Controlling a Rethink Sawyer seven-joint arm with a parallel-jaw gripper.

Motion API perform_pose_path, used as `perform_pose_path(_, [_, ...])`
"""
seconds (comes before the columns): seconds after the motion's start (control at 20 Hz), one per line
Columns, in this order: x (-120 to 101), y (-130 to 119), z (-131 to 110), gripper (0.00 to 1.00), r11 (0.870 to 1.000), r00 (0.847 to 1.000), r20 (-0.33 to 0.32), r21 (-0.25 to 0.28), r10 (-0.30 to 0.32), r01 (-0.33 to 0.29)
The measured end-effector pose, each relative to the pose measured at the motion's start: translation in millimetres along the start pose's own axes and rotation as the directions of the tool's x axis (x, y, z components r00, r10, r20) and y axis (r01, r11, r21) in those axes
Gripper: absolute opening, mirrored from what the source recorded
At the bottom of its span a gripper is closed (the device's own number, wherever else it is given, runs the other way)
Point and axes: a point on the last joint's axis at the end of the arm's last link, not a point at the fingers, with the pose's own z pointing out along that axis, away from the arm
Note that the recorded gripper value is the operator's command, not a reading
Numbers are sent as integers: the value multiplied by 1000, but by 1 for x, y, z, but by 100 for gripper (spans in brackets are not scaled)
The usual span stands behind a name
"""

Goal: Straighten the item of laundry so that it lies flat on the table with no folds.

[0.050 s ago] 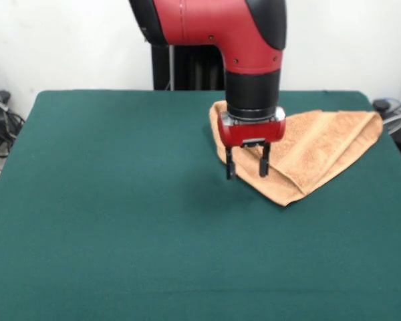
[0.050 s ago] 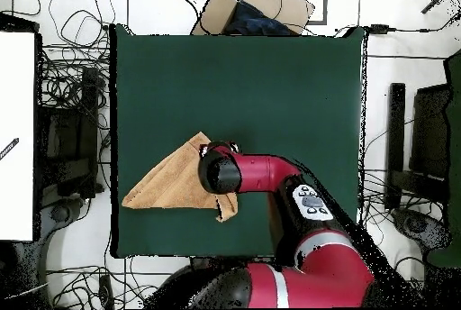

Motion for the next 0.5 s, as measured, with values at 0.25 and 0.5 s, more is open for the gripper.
perform_pose_path(0.25, [4, -6, 1, 100, 1000, 1000, -6, 13, 4, -4])
perform_pose_path(0.5, [12, -3, 11, 100, 1000, 1000, -5, 12, 3, -3])
